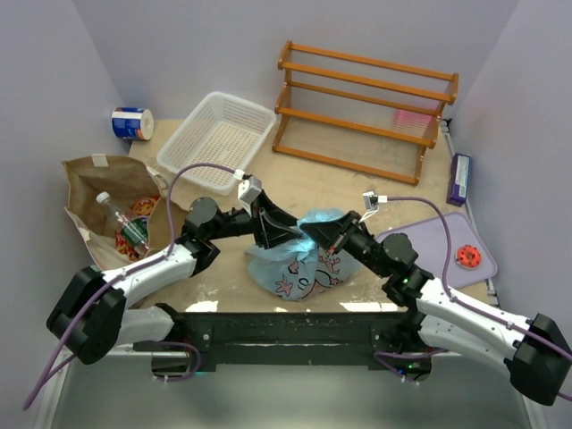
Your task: Place the mixed food into the grocery bags and tie them
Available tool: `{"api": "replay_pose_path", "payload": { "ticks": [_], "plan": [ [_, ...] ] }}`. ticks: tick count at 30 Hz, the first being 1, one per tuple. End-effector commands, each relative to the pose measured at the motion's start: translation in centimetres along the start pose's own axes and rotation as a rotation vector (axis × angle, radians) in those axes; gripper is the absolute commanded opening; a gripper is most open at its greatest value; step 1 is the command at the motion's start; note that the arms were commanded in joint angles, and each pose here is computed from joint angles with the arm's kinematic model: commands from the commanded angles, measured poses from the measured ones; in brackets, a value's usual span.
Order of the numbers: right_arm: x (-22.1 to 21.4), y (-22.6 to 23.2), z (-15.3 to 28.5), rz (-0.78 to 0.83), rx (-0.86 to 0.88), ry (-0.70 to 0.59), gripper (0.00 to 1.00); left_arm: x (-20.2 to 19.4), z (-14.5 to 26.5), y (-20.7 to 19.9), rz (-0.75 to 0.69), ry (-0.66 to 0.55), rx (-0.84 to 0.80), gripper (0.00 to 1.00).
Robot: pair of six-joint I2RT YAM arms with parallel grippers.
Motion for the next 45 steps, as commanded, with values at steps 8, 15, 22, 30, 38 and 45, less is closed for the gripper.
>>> {"api": "replay_pose_path", "payload": {
  "ticks": [8,15,22,30,38,45],
  "plan": [
    [0.6,1.8,0.2,-0.002,0.087,-0.014,0.0,1.4,-0.8,-0.8,-0.056,-0.064,-0.1,0.33],
    [0.8,1.8,0.3,-0.004,0.085,-0.019,0.0,1.2,-1.1,-1.9,-0.054,-0.056,-0.164,0.04],
    [1.3,2.0,0.6,0.035,0.041,-0.028,0.0,1.9,-0.7,-1.4,-0.051,-0.06,-0.074,0.0],
    [1.9,1.8,2.2,0.126,-0.076,-0.019,0.31,1.6,-0.8,-0.4,0.015,-0.009,0.003,0.0],
    [1.1,1.9,3.4,0.238,-0.098,0.083,0.54,1.6,-1.0,0.5,0.063,0.008,0.067,0.0],
    [0.1,1.5,5.2,0.33,-0.071,0.165,0.64,2.2,-1.1,1.6,0.125,0.009,0.15,0.0]
  ]
}}
Point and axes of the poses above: each gripper's point midway between its finger pads, its own z axis back along the fingers, its own y axis along the line the jaws close on, x = y × z, the point moved 4 cm from there along z, back along the fingers, and after that the axes turned 14 degrees about -z, right-handed, at the moved point
